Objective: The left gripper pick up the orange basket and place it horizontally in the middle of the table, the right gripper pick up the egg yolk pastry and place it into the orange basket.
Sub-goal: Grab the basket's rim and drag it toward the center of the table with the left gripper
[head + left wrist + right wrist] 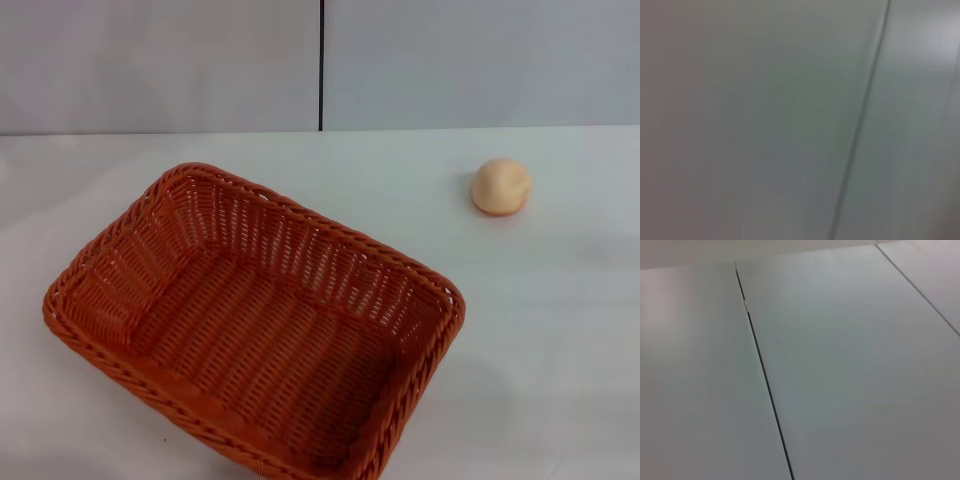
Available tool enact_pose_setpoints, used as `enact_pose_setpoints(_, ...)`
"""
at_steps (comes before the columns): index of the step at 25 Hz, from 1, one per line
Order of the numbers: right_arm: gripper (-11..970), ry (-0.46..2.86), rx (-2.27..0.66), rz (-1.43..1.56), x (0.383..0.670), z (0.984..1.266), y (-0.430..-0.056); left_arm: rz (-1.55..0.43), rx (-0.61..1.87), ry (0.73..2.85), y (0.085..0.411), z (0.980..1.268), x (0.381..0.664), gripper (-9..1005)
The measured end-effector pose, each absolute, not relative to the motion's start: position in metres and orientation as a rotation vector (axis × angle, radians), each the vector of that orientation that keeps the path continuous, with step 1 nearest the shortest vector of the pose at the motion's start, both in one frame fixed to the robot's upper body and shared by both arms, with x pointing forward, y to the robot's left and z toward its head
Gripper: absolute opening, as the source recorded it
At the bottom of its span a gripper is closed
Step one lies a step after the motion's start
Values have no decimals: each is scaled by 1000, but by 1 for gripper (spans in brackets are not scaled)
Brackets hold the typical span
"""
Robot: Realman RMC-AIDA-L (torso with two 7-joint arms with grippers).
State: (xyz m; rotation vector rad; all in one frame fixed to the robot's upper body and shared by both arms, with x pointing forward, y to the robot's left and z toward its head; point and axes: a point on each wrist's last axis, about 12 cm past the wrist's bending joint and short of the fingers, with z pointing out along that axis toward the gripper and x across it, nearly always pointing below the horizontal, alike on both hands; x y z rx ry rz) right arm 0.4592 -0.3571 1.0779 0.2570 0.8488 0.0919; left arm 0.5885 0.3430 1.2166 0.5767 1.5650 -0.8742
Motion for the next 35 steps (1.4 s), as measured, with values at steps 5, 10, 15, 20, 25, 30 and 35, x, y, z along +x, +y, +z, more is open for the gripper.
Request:
enact_pose_setpoints(5,680,862,263,86,461,1077,-359,-846,644,1861,344,1240,584,741)
enact_pose_setpoints(10,680,858,268,81,462,1078,-360,-851,674,2125,342,1242,581,741)
enact_pose_setpoints(15,679,855,280,71,464,1079,-361,-830,694,2256,339,1236,581,741)
enact_pose_setpoints(20,679,860,284,60,465,1079,-364,-795,689,2396,335,1230,580,742)
enact_pose_setpoints(25,679,865,300,48,465,1078,-366,-758,686,2465,333,1225,581,742)
enact_pose_setpoints(30,679,877,307,46,465,1076,-367,-699,688,2530,330,1216,583,742)
enact_pose_setpoints(35,680,889,313,45,466,1075,-367,-695,695,2569,327,1205,583,741)
